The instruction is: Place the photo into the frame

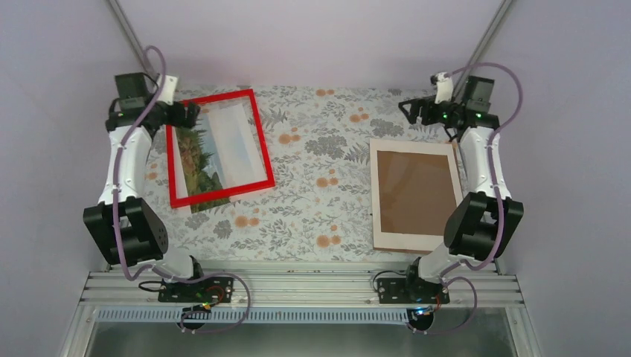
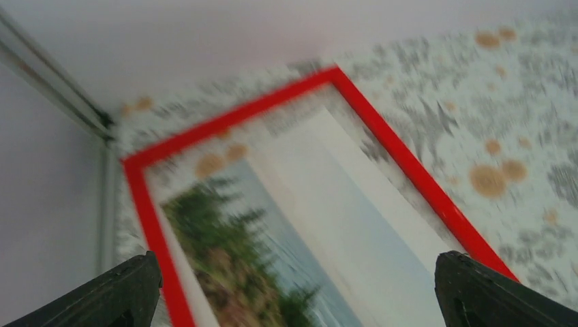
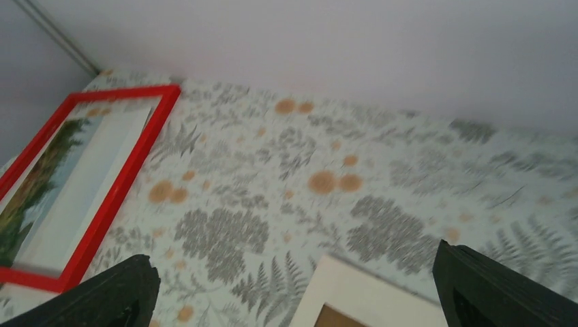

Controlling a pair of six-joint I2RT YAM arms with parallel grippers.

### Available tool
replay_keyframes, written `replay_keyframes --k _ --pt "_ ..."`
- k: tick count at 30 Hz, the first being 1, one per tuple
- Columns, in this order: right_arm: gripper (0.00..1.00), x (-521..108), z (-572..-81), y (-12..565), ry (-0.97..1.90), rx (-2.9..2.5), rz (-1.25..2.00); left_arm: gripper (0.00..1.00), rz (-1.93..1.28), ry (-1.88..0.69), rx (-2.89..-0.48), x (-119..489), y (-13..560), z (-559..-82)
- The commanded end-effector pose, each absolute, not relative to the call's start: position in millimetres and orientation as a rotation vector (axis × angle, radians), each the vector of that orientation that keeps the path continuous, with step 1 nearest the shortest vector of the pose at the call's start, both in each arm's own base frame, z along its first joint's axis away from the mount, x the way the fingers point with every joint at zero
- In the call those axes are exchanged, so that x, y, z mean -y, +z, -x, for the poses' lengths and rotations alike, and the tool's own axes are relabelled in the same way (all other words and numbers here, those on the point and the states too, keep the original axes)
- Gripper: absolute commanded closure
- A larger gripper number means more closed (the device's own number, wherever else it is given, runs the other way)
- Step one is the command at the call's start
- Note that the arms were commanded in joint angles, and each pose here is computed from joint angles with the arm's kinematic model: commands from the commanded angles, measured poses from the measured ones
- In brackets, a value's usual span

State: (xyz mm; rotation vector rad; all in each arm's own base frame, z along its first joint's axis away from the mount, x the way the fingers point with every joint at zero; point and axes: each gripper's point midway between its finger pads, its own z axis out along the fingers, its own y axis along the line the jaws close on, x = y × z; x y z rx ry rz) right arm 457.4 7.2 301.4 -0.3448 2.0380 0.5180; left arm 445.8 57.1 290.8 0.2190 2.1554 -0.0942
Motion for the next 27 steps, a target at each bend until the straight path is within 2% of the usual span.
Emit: replay_keyframes --k 1,10,21,27 --pt "0.00 -30 -450 282 0.531 -2.046 0.404 0.00 -0.341 -0.100 -2.209 -28 257 -431" --pt "0.00 -75 -424 233 0.637 -2.098 0.541 0.00 -0.750 -0.209 -2.372 26 157 -378" --pt "0.00 -111 -404 228 0.739 -2.062 0.658 0.00 -1.242 -0.215 -2.410 47 80 -323" --pt "0.00 -129 -402 225 0.789 -2.055 0.686 0.10 -1.447 -0.195 -2.390 47 55 -309"
